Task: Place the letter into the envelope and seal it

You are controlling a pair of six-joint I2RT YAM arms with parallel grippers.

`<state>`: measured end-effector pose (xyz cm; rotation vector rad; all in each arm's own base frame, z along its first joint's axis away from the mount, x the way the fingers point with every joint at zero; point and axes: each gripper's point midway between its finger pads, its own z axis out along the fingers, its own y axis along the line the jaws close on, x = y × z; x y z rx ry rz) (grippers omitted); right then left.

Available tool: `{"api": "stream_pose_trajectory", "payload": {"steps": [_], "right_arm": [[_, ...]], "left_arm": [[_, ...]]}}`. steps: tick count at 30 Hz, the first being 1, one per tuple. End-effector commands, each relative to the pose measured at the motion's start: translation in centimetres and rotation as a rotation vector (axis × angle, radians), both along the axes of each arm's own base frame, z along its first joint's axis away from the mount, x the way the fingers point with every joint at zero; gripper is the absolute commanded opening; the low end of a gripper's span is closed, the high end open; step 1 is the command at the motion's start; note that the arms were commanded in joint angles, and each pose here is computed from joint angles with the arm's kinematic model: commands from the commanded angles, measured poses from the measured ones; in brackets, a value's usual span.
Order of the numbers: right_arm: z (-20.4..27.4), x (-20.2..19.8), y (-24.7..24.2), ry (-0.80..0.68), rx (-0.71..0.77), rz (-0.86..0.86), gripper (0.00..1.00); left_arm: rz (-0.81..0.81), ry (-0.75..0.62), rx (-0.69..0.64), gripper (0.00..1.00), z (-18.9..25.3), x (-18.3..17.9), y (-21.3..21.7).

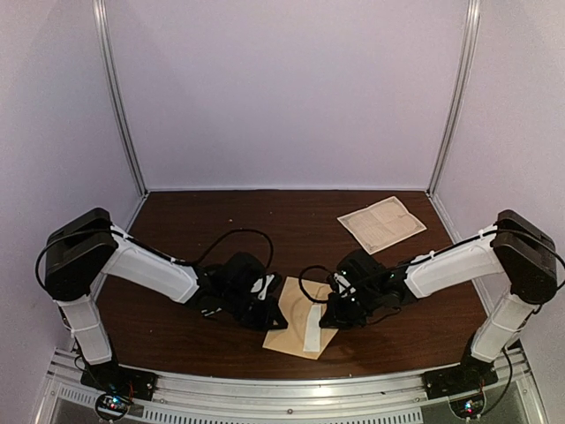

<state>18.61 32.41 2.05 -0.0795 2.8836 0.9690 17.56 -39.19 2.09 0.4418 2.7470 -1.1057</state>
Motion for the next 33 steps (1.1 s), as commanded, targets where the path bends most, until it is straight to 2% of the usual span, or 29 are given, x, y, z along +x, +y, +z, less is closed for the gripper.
{"api": "stream_pose_trajectory", "payload": {"steps": [1,8,12,16,19,28,33], "right_arm": [[-0.3,0.0,1.1,0.002,0.009,0.005,0.00],[1.9,1.1,1.7,-0.052,0.024,-0.011,0.01],[3.6,1.1,1.4,-0.077,0.026,-0.007,0.05],[4.8,0.7,0.7,-0.086,0.018,-0.009,0.11],[5.5,0.2,0.4,-0.089,0.024,-0.013,0.15],[3.7,-1.9,0.7,-0.038,0.042,-0.032,0.23],[2.8,-2.4,1.3,-0.018,0.045,-0.014,0.23]], "left_arm": [[-0.016,-0.003,-0.018,0.11,0.0,-0.2,-0.8],[0.013,-0.066,-0.046,0.12,2.3,0.5,-1.0],[0.043,-0.130,-0.084,0.20,5.6,1.5,-1.1],[0.056,-0.158,-0.083,0.29,6.9,1.8,-0.8],[0.068,-0.158,-0.052,0.35,6.1,2.0,0.1],[0.089,-0.112,-0.016,0.38,3.7,1.5,1.7],[0.098,-0.106,0.022,0.38,2.8,1.3,2.5]]}}
